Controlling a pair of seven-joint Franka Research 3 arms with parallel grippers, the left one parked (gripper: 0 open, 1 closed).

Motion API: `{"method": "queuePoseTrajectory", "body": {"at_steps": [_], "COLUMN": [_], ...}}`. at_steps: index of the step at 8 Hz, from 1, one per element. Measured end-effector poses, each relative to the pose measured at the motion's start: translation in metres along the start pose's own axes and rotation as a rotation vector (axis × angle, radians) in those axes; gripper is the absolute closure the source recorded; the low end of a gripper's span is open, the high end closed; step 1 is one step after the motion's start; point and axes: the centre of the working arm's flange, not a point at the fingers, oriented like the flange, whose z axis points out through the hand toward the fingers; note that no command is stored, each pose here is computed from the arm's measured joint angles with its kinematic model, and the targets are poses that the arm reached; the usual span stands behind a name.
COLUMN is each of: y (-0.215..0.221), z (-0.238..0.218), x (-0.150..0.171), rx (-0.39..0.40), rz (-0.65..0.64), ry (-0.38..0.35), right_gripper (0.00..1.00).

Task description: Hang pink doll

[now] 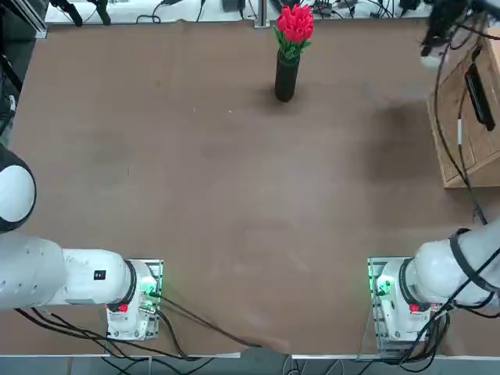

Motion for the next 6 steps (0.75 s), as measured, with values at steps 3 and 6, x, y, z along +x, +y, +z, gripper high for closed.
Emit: {"method": "queuePoseTrajectory", "body": {"at_steps": [3, 6], "y": [0.008, 0.016], "z": [-0.002, -0.005], "x": [0.059, 0.084], "rx": [0.017, 0.027], "rz": [-0.037, -0.059], "ry": [-0.083, -0.13], "right_gripper": [0.96, 0.96]}}
